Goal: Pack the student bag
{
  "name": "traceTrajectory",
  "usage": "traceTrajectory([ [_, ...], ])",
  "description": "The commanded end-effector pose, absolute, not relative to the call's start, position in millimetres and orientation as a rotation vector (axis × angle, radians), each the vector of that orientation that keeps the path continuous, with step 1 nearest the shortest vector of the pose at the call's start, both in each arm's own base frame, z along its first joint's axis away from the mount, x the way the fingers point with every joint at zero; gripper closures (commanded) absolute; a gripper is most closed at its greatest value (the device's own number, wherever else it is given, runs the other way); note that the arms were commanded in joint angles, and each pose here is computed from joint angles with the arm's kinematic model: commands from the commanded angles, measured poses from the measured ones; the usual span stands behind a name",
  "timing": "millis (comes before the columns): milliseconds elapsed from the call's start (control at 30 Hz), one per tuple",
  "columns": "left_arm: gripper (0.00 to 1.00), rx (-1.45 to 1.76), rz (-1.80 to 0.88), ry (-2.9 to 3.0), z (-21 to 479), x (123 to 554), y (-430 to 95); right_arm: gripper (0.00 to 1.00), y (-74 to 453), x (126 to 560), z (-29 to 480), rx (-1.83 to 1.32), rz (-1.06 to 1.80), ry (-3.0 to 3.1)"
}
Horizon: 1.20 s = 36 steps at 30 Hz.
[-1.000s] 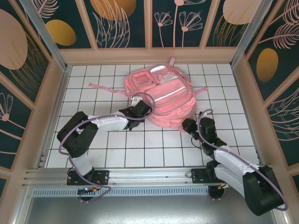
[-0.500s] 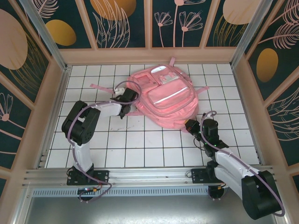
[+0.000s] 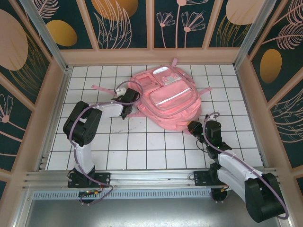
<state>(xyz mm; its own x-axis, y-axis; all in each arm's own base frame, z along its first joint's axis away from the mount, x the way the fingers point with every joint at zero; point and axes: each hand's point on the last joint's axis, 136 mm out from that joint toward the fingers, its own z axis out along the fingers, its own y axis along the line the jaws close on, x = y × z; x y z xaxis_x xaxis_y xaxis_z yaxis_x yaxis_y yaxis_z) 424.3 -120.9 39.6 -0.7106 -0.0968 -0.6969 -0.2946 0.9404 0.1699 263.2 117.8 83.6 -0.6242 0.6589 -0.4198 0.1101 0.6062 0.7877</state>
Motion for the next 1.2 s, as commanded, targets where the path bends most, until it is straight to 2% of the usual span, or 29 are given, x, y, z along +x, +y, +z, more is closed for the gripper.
traceTrajectory([
  [0, 1.0, -0.281, 0.266, 2.338, 54.9, 422.0, -126.7, 1.0, 116.1, 270.3, 94.5, 0.568, 0.973, 2.047],
  [233, 1.0, -0.226, 0.04, 2.372, 63.3, 408.6, -148.3, 1.0, 117.2, 271.5, 96.3, 0.57, 0.982, 2.043],
  [467, 1.0, -0.241, 0.002, 2.376, 66.5, 398.9, -147.5, 1.0, 121.2, 271.1, 94.2, 0.563, 0.999, 2.056],
  [567, 0.88, -0.26, -0.034, 2.348, 79.0, 395.8, -146.5, 1.0, 125.9, 269.2, 91.1, 0.555, 1.01, 2.072],
  [767, 0.74, -0.308, -0.097, 2.299, 97.5, 391.9, -145.3, 1.0, 149.6, 261.3, 89.5, 0.498, 1.035, 2.101],
  [900, 0.51, -0.352, -0.131, 2.231, 119.0, 387.8, -139.3, 1.0, 181.4, 249.7, 88.5, 0.405, 1.052, 2.141],
  [967, 0.34, -0.372, -0.155, 2.196, 131.1, 385.0, -136.2, 1.0, 198.1, 243.4, 88.4, 0.353, 1.077, 2.156],
  [1033, 0.23, -0.384, -0.178, 2.165, 141.8, 381.4, -134.1, 1.0, 213.6, 239.0, 87.7, 0.3, 1.087, 2.181],
  [1167, 0.11, -0.406, -0.221, 2.102, 161.6, 373.6, -128.4, 0.97, 245.4, 232.6, 88.3, 0.183, 1.106, 2.217],
])
